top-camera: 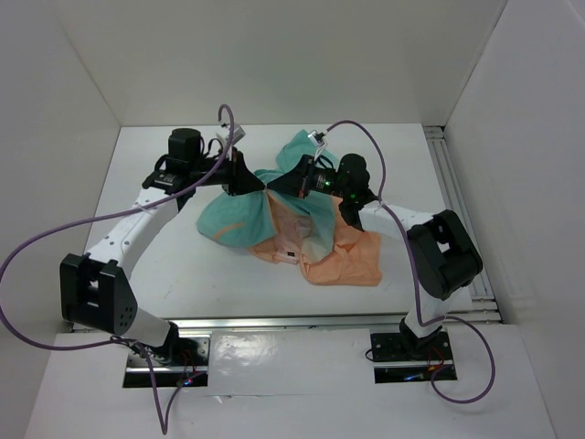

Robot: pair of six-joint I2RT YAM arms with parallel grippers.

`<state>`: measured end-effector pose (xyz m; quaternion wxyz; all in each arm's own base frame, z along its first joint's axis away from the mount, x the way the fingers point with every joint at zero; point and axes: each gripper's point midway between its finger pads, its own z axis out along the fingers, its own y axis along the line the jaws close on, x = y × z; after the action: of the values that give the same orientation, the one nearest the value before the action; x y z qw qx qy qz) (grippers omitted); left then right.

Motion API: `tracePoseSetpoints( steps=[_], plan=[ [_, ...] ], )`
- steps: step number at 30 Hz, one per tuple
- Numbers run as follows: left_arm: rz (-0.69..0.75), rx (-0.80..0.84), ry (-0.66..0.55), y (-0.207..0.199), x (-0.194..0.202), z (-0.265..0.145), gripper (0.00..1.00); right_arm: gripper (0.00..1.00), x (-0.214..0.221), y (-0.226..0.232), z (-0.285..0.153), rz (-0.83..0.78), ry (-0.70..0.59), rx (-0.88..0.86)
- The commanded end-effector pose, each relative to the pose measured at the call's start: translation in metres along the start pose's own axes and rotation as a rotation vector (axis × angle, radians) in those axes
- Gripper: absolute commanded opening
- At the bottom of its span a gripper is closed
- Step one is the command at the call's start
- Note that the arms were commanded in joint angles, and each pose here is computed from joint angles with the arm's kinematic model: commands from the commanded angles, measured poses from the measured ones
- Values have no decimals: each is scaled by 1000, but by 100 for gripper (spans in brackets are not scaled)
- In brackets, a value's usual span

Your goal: Zip up the jacket

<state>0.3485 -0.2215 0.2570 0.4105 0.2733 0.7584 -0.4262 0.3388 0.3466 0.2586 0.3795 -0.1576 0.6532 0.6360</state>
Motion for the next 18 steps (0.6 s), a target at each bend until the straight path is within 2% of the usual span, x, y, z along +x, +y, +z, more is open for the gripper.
tracePoseSetpoints(
  steps=[1, 3, 6, 13, 18],
  plan=[
    [61, -8, -43, -8, -14, -6, 16, 0, -14, 22, 1, -59, -39, -57],
    [72, -17, -54, -12, -16, -10, 12, 0, -15, 19, 2, -52, -42, -46],
    [84, -26, -66, -16, -18, -15, 12, 0, -13, 16, 2, -38, -40, -29],
    [73, -25, -64, -15, -18, -15, 0, 0, -13, 18, 7, -23, -33, -35],
    [60, -4, -45, -18, -12, -11, 0, 0, -17, 18, 8, -23, -41, -28]
  ],
)
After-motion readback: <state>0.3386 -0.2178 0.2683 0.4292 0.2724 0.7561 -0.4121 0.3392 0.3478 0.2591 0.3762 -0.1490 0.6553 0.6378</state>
